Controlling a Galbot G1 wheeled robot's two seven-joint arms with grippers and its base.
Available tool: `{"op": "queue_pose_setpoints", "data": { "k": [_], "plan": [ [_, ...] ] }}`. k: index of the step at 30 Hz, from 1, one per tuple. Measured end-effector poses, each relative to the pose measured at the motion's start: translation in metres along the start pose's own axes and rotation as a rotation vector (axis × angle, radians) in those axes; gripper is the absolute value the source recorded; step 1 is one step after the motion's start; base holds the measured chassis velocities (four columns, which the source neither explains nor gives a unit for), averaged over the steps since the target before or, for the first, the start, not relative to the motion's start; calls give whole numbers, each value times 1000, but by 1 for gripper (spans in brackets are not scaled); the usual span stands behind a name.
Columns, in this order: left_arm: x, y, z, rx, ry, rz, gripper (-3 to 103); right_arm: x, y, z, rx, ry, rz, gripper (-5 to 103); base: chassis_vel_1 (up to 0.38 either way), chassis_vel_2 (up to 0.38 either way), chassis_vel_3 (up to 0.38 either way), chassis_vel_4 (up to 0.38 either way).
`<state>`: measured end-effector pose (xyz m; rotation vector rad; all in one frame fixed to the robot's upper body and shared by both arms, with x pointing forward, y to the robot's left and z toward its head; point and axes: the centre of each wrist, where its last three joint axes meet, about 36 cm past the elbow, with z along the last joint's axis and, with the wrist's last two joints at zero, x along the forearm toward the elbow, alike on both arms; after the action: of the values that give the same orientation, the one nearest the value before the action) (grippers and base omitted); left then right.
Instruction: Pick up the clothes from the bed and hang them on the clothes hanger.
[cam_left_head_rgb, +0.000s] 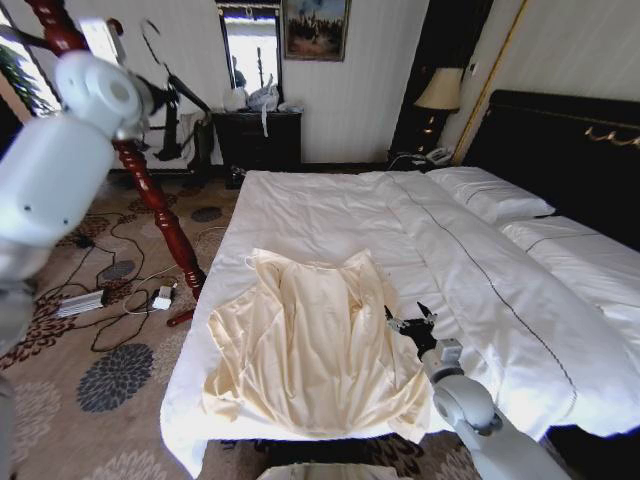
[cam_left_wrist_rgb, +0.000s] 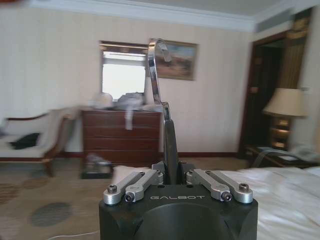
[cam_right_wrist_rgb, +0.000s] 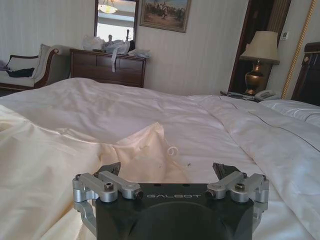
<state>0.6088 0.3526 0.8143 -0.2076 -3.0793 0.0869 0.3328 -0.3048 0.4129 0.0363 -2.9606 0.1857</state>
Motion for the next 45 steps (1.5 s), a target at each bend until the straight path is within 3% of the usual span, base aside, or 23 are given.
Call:
{"op": "queue_pose_setpoints", "data": {
  "k": [2, 3, 5, 7, 8, 9, 13, 14, 19, 27, 29, 34, 45],
  "plan": [
    [7, 5, 24, 15, -26, 71, 14, -1, -3, 0, 1, 1, 6, 100, 0, 0, 0, 0],
    [7, 5, 24, 15, -26, 71, 14, -1, -3, 0, 1, 1, 6, 100, 0, 0, 0, 0],
    [18, 13, 59, 29, -77, 178, 14, -3, -5, -1, -2, 0, 13, 100, 0, 0, 0, 0],
    [24, 19, 80, 27, -86, 231, 14, -5, -6, -3, -4, -2, 18, 100, 0, 0, 0, 0],
    [34, 26, 108, 25, -81, 282, 14, -6, -7, -4, -4, -2, 22, 100, 0, 0, 0, 0],
    [34, 26, 108, 25, -81, 282, 14, -6, -7, -4, -4, -2, 22, 100, 0, 0, 0, 0],
    [62, 43, 168, -4, -30, 347, 14, -11, -14, 1, 10, 16, 35, 100, 0, 0, 0, 0],
    [62, 43, 168, -4, -30, 347, 14, -11, -14, 1, 10, 16, 35, 100, 0, 0, 0, 0],
    [92, 41, 221, -9, 60, 406, 14, -30, -23, 0, -2, 38, 50, 100, 0, 0, 0, 0],
    [104, 18, 255, 29, 110, 449, 14, -59, -37, -13, -50, 67, 72, 100, 0, 0, 0, 0],
    [110, 9, 278, 48, 147, 466, 14, -68, -46, -19, -86, 89, 82, 100, 0, 0, 0, 0],
    [123, 3, 310, 75, 214, 510, 14, -88, -61, -27, -91, 94, 91, 100, 0, 0, 0, 0],
    [143, -3, 336, 124, 270, 537, 14, -148, -60, -32, -119, 152, 34, 100, 0, 0, 0, 0]
  ]
}}
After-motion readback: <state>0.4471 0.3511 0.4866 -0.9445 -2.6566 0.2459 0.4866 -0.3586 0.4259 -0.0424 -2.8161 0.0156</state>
